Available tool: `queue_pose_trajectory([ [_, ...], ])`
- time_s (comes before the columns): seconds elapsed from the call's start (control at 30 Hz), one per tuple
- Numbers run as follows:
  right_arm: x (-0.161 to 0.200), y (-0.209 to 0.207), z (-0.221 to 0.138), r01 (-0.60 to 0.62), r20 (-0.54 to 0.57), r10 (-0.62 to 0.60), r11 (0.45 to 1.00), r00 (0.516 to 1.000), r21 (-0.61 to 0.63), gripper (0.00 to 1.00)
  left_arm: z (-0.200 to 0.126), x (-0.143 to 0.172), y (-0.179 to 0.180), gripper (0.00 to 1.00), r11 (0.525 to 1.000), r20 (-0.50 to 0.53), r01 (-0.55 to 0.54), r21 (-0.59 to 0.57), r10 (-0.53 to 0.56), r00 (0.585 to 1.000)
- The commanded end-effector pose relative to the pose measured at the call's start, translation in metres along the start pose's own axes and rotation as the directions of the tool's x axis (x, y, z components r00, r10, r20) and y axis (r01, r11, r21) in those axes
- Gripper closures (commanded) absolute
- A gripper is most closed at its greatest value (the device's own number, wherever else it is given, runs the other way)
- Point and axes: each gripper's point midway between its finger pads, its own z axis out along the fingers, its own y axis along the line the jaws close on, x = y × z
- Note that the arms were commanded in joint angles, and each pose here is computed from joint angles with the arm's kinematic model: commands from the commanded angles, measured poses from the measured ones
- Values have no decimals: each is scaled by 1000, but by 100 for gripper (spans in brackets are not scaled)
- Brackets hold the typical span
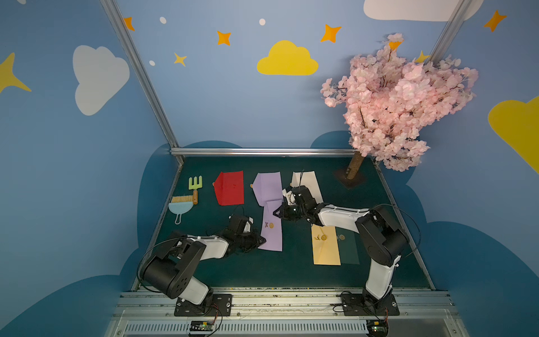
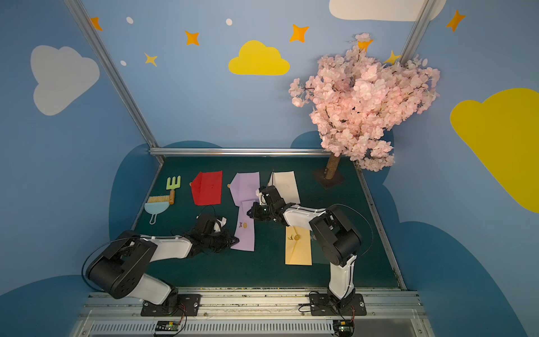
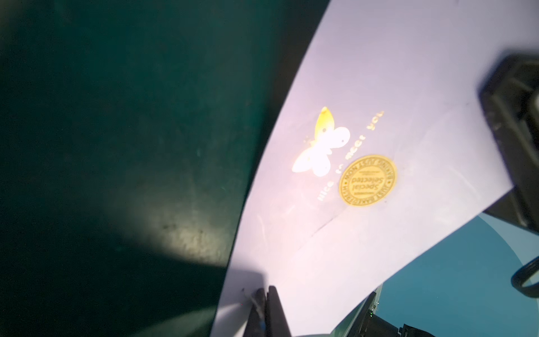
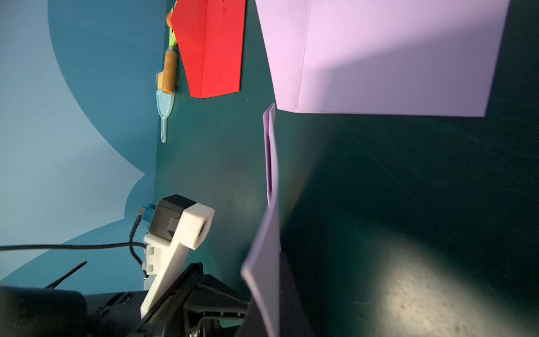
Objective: Open the envelope
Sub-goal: Pick up the envelope from the center of the board.
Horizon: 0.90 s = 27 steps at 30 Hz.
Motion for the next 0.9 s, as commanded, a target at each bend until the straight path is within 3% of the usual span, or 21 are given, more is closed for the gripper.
queue_pose_trajectory([
  [0.0,1,25,-18,65,-1,-65,995,998,-74,100,-17,9,-13,84,995,-18,-94,31,95,995],
  [0.07,4,34,-27,97,-12,-98,991,995,-96,100,-38,3,-33,80,983,38,-180,46,178,983],
  [0.17,11,53,-42,153,-51,-164,974,985,-170,100,-82,-5,-64,63,948,168,-315,43,304,938],
  [0.3,25,88,-69,225,-88,-263,925,961,-306,100,-145,-9,-86,35,902,388,-432,9,395,832],
  [0.37,31,107,-86,247,-95,-304,890,948,-384,100,-165,-4,-90,34,884,441,-468,5,418,794],
  [0.63,43,166,-150,271,-63,-368,779,928,-566,100,-179,14,-102,34,839,475,-535,97,433,766],
  [0.87,46,202,-192,274,17,-357,683,934,-677,100,-190,25,-136,40,743,506,-630,226,463,728],
])
